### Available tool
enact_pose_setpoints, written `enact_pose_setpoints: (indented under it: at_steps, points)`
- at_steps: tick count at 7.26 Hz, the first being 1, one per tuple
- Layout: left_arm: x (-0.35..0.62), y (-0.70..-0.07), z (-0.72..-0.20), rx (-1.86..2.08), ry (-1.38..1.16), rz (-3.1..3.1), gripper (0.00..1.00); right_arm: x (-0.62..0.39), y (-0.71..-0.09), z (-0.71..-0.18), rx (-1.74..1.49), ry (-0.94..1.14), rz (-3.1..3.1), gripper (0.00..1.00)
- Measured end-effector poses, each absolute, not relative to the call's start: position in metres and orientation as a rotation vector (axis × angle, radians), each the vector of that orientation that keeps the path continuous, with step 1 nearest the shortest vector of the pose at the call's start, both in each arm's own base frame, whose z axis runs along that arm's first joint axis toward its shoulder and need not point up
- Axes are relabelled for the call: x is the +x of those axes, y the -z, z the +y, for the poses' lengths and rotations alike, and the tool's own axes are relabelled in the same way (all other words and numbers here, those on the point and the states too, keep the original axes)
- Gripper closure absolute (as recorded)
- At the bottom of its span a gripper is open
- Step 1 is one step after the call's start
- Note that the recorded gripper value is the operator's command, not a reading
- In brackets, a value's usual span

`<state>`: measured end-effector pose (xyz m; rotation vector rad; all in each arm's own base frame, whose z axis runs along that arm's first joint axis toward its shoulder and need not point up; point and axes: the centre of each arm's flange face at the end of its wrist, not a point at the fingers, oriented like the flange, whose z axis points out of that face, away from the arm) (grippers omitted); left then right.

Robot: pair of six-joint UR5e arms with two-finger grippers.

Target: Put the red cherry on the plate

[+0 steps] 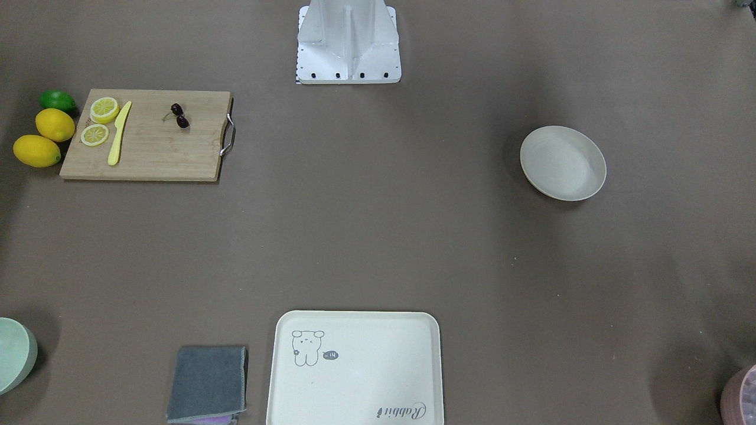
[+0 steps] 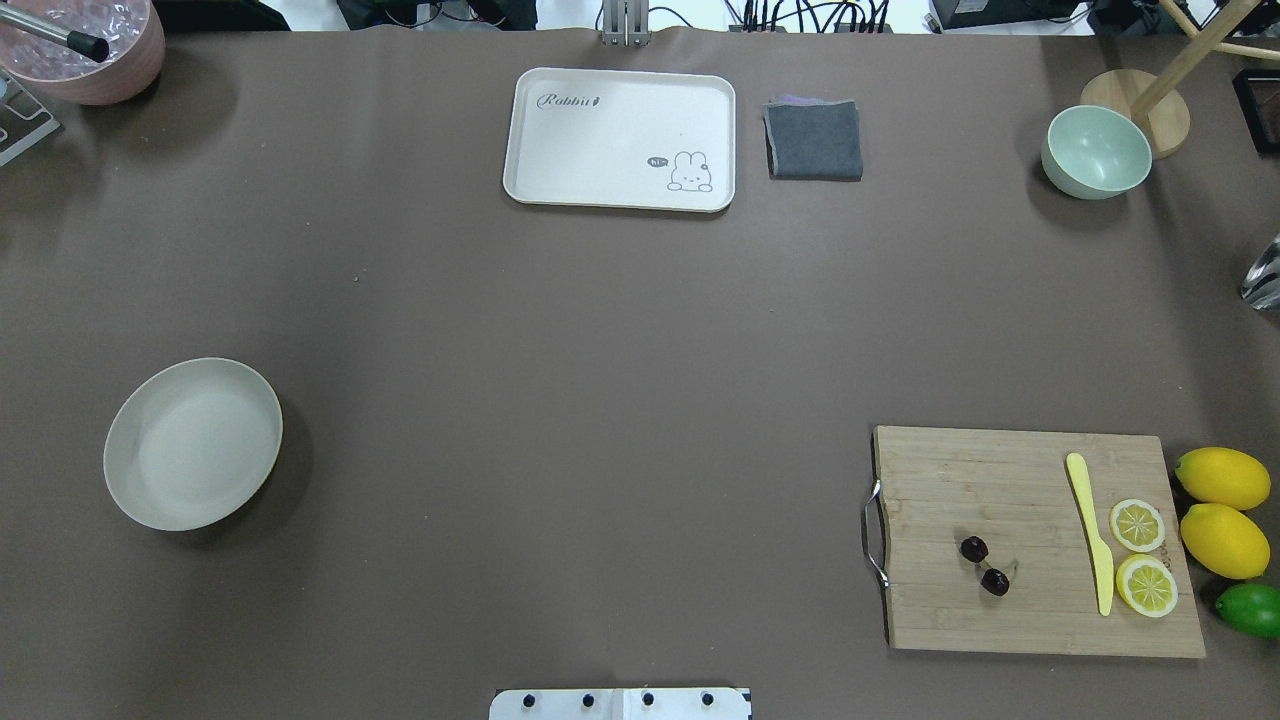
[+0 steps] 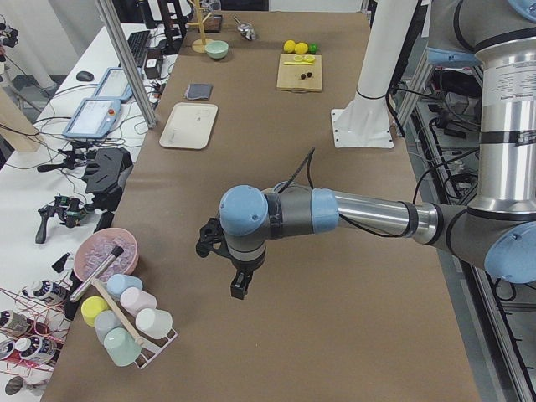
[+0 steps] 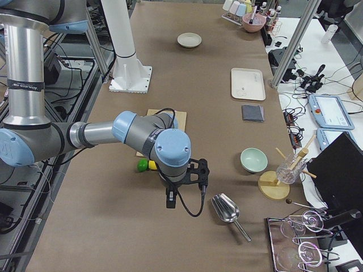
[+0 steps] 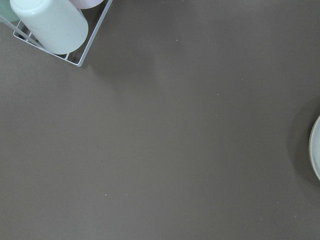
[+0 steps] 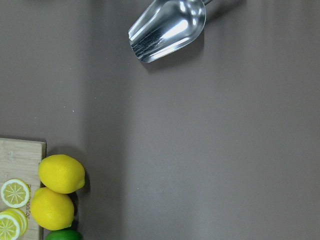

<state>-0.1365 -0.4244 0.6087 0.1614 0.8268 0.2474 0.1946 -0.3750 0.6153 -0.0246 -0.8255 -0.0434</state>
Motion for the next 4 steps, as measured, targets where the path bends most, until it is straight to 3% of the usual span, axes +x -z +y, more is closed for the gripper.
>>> enact_pose_setpoints:
  at_steps: [4]
  points:
    - [-0.1432,-0.6034,-0.4257,0.19,-0.252,0.829,0.02,0.1943,-0.6116,-0.3746,-0.013,0.048,-0.831,0.0]
